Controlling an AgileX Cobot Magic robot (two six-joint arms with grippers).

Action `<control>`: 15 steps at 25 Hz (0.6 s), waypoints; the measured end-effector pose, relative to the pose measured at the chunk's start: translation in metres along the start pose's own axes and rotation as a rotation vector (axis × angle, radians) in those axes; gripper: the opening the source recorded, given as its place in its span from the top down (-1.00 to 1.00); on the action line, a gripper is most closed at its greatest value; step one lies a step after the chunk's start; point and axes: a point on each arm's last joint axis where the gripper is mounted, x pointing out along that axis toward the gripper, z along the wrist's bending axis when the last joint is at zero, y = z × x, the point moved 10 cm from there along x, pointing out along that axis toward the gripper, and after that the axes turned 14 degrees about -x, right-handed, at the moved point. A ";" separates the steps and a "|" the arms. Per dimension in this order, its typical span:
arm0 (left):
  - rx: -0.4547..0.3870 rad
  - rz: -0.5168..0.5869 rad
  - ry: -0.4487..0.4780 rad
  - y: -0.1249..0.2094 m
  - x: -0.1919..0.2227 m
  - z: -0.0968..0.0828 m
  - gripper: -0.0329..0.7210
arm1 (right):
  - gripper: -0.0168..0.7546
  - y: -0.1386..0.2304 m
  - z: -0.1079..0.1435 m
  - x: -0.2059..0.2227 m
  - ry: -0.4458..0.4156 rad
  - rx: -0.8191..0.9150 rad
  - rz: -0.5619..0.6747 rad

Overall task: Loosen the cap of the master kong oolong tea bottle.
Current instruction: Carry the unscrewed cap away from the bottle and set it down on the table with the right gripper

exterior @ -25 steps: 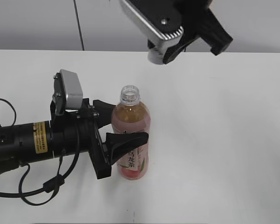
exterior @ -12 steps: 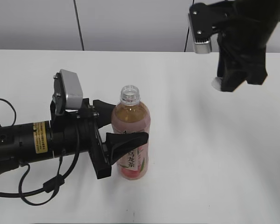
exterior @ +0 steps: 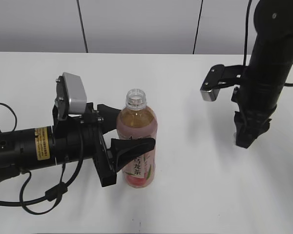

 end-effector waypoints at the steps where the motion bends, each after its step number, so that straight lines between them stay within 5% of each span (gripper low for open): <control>1: 0.000 0.000 0.000 0.000 0.000 0.000 -0.31 | 0.27 0.001 0.001 0.011 -0.023 0.050 0.010; 9: -0.001 0.000 0.000 0.000 0.000 0.000 -0.31 | 0.14 0.006 0.003 0.058 -0.109 0.374 0.071; 15: -0.001 0.000 0.000 0.000 0.000 0.000 -0.31 | -0.66 0.006 0.004 0.056 -0.102 0.578 0.086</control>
